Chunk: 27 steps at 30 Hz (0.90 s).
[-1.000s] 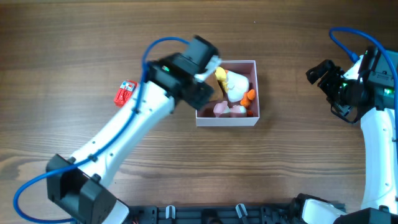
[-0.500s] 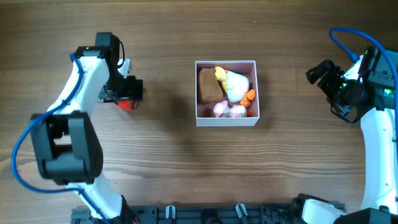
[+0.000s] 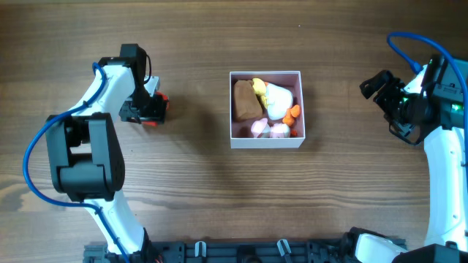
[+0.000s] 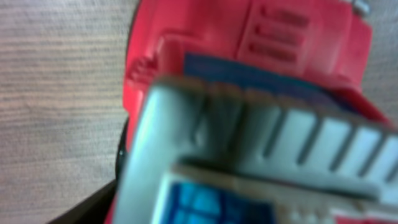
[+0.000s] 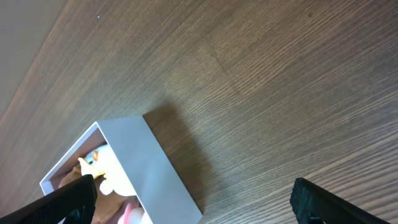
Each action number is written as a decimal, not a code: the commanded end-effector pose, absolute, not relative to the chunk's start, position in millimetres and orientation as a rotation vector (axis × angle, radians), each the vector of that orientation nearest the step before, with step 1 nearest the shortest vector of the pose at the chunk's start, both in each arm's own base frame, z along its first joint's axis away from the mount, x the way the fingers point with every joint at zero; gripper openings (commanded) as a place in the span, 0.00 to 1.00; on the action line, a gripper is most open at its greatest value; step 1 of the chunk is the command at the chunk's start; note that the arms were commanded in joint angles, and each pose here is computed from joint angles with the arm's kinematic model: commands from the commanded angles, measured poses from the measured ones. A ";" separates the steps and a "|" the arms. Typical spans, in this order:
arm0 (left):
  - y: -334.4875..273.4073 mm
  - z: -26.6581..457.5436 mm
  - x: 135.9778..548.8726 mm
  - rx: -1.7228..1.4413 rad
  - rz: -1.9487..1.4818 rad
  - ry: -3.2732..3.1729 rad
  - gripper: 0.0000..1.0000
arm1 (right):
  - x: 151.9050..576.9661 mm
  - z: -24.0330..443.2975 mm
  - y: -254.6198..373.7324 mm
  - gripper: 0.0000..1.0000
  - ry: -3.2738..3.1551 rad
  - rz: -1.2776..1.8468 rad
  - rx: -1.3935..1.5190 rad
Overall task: Pack container
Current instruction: 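Grasp the red toy fire truck with the left gripper, then carry the fire truck over the box and lower it inside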
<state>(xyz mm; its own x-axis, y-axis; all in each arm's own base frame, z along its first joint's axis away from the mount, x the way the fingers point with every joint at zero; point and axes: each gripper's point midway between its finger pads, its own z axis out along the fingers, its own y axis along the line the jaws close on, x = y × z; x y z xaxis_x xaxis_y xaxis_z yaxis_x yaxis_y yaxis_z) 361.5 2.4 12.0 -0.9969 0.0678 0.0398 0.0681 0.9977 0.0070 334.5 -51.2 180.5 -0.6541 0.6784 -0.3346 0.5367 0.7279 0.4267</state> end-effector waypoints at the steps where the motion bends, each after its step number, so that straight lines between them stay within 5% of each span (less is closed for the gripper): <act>1: 5.3 5.1 366.5 -0.121 -0.018 -3.115 0.73 | 333.6 183.6 -53.5 1.00 2.439 0.384 0.939; 6: 5.4 5.0 377.9 -0.122 -0.022 -3.161 0.80 | 333.6 183.6 -53.5 0.99 2.439 0.384 0.938; 14: 4.4 -7.5 362.2 -0.108 -0.012 -3.131 0.53 | 333.6 183.6 -53.5 0.99 2.438 0.384 0.939; 19: -23.6 57.9 373.4 -0.182 0.025 -3.240 0.46 | 333.6 183.6 -53.5 1.00 2.439 0.384 0.939; 22: -74.1 121.2 373.1 -0.412 0.056 -3.340 0.31 | 333.6 183.6 -53.5 1.00 2.439 0.384 0.939; 25: -140.4 169.8 358.0 -0.741 0.132 -3.422 0.31 | 333.6 183.6 -53.5 0.99 2.439 0.384 0.939; 27: -218.7 200.1 336.1 -1.301 0.225 -3.396 0.28 | 333.6 183.6 -53.5 1.00 2.439 0.384 0.938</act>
<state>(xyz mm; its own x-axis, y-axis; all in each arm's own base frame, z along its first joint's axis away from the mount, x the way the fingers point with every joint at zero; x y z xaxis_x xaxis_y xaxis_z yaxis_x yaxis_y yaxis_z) 356.7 -145.3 165.2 -0.8394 0.4095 -0.3573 0.4317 0.9018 0.0192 334.4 -51.2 180.4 -0.6542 0.6784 -0.3343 0.5369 0.7279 0.4266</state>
